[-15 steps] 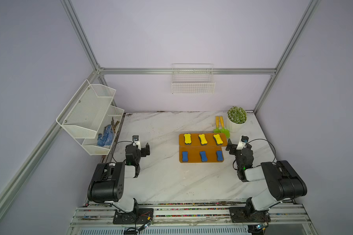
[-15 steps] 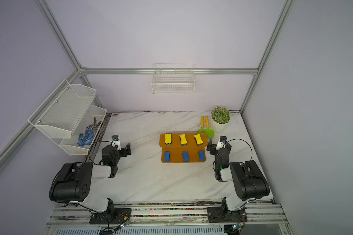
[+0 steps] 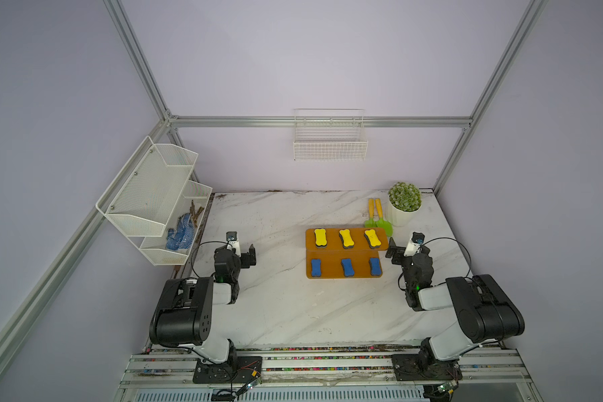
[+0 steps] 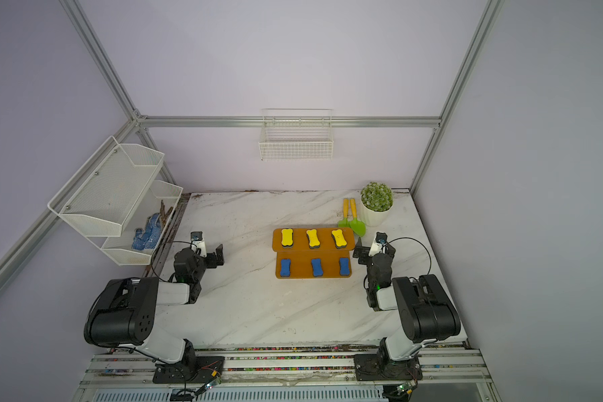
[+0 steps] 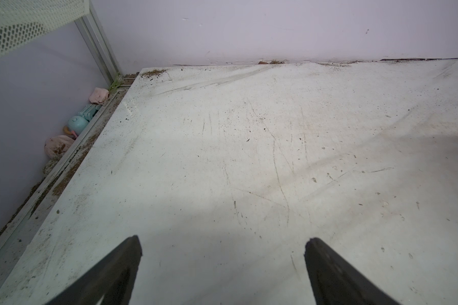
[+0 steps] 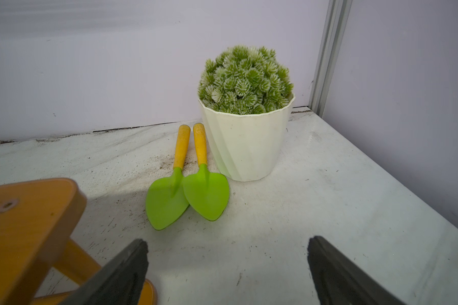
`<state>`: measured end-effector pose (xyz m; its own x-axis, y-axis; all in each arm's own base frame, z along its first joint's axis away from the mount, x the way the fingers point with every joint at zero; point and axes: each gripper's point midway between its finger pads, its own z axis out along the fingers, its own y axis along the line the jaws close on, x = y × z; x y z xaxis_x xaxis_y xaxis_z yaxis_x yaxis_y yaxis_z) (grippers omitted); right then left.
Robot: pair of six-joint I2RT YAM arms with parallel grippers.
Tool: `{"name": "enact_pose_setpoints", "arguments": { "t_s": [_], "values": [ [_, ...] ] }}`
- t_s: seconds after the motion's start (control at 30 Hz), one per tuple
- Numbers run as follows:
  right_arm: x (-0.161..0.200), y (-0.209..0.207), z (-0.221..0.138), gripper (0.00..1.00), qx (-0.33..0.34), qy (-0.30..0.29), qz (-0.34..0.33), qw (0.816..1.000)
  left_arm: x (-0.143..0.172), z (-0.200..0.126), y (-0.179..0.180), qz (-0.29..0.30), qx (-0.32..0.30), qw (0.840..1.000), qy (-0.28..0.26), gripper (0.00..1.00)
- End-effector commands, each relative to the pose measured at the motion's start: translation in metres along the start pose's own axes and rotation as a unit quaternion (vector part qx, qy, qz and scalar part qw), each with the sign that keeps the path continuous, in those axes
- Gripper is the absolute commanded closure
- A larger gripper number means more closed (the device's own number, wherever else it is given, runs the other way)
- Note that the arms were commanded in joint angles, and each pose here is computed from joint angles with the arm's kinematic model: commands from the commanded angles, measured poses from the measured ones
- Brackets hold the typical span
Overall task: Remove the whiteboard erasers from the shelf
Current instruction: Pick up the whiteboard eraser from the shelf.
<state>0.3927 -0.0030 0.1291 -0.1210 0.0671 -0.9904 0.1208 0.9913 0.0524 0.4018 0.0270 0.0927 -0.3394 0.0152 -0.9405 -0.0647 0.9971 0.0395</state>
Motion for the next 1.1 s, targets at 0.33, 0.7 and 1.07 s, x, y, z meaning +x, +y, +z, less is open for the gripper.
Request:
{"name": "enact_pose_setpoints", "arguments": {
  "t_s": [0.33,0.7,1.07],
  "values": [
    [-0.003,0.002,-0.001,0.01,-0.007,-0.007,-0.008,1.0,-0.018,-0.004,0.0,-0.004,0.002,0.999,-0.032,0.0],
    [-0.081,0.012,-0.022,0.01,-0.017,0.0,0.066,0.998,-0.088,-0.043,-0.011,-0.016,-0.048,0.997,-0.054,0.0],
    [-0.036,0.109,-0.11,0.08,-0.161,0.134,0.127,0.97,-0.089,-0.08,-0.112,-0.135,0.097,0.982,0.094,0.0]
  ]
}}
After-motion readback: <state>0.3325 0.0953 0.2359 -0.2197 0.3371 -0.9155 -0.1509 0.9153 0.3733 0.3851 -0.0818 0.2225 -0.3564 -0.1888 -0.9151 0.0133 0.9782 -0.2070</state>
